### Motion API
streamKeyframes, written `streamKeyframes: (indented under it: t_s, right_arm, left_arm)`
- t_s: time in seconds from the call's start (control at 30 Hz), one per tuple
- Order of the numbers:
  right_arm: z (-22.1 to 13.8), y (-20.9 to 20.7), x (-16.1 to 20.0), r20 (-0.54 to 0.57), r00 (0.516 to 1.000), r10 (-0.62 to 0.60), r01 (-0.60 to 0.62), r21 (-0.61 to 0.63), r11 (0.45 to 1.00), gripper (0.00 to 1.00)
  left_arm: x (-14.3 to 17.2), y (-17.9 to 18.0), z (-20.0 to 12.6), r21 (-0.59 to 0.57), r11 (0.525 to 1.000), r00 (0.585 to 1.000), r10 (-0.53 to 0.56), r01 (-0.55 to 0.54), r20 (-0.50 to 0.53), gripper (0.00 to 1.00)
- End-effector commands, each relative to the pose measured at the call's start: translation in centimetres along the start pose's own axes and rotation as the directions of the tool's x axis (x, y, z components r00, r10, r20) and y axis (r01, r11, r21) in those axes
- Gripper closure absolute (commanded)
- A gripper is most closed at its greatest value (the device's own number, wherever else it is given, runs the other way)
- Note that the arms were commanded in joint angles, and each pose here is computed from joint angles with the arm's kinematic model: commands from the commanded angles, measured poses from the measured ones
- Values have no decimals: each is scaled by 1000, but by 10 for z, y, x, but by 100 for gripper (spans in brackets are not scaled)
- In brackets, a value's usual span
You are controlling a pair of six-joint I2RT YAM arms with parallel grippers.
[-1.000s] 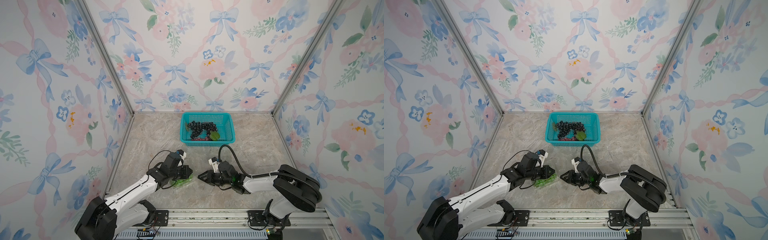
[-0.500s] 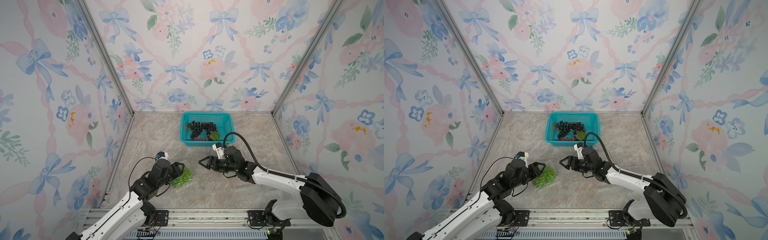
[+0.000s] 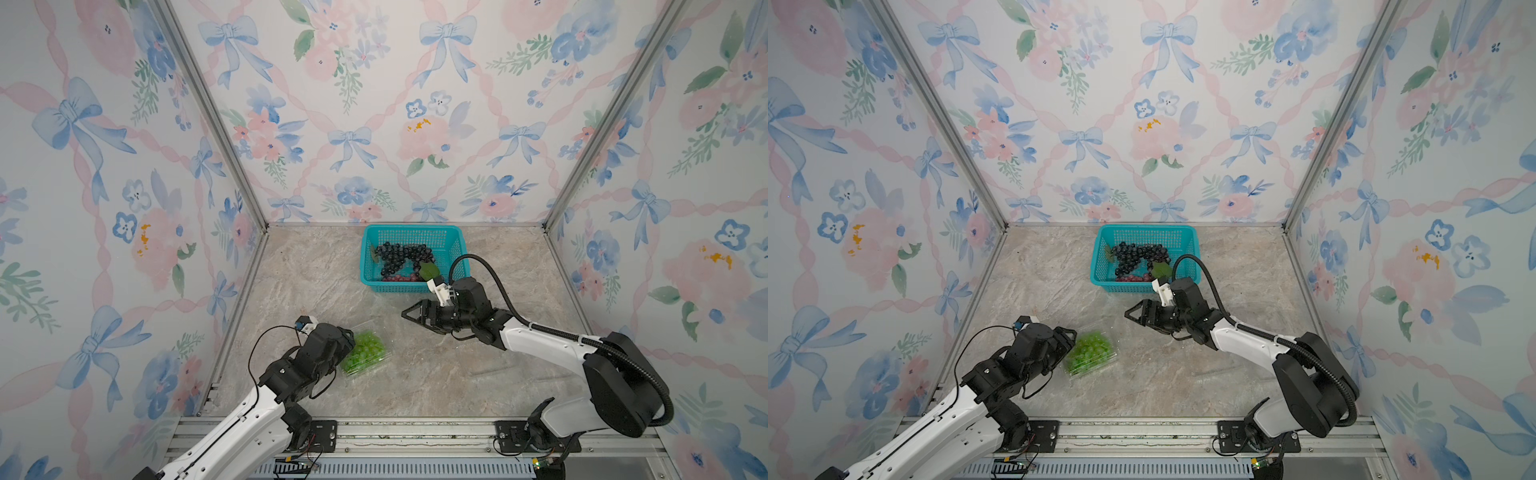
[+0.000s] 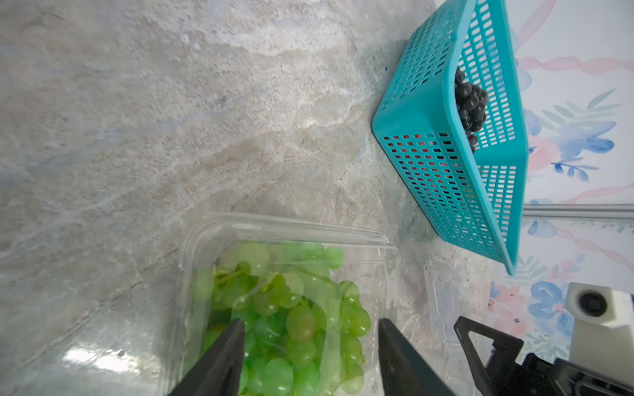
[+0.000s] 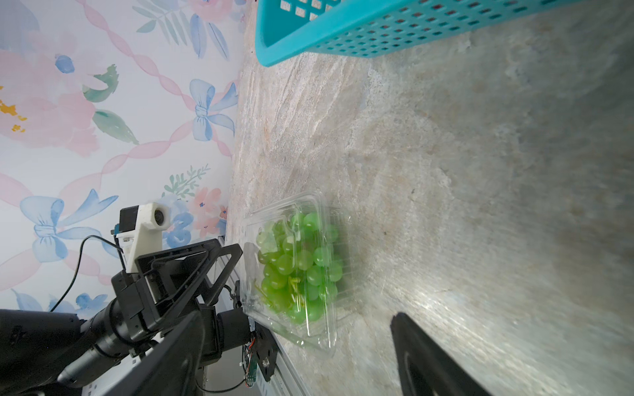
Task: Pack grapes into containers
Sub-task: Adjust the packing box at the center of the board.
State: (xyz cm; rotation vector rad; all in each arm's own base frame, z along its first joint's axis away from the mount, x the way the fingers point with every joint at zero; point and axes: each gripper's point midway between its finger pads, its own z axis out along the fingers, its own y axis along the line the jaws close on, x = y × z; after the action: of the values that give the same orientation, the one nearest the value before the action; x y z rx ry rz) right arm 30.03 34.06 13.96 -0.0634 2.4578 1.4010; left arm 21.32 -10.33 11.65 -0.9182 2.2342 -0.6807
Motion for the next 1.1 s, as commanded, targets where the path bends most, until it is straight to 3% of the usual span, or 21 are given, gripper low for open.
streamKeyframes:
  t_s: [0.0,0.13,0.37,0.5,0.73,1.07]
  right_arm:
    - [9,-5,-3,-30,999,12,-13,-25,1000,15]
    - [15,-8,-5,-31,999,36,-38,-48,998,15]
    - [24,-10,-8,-31,998,62,-65,-89,994,18]
    - [21,-14,-7,-22,999,41,-42,-52,998,17]
    - [8,-11,-7,-3,1000,1,-1,-3,1000,17]
    - [-17,-16,-1,41,999,-19,16,72,997,17]
  left_arm:
    - [-15,18,-11,-83,995,996,-45,51,75,36]
    - [-23,26,-20,-90,992,989,-78,90,124,33]
    - [-8,47,-5,-188,979,995,-72,85,74,28]
    - [-12,35,-1,-201,980,997,-1,16,73,23]
    - [4,9,27,-169,982,996,82,-88,-40,22]
    - [6,-43,50,-45,986,985,158,-161,-66,21]
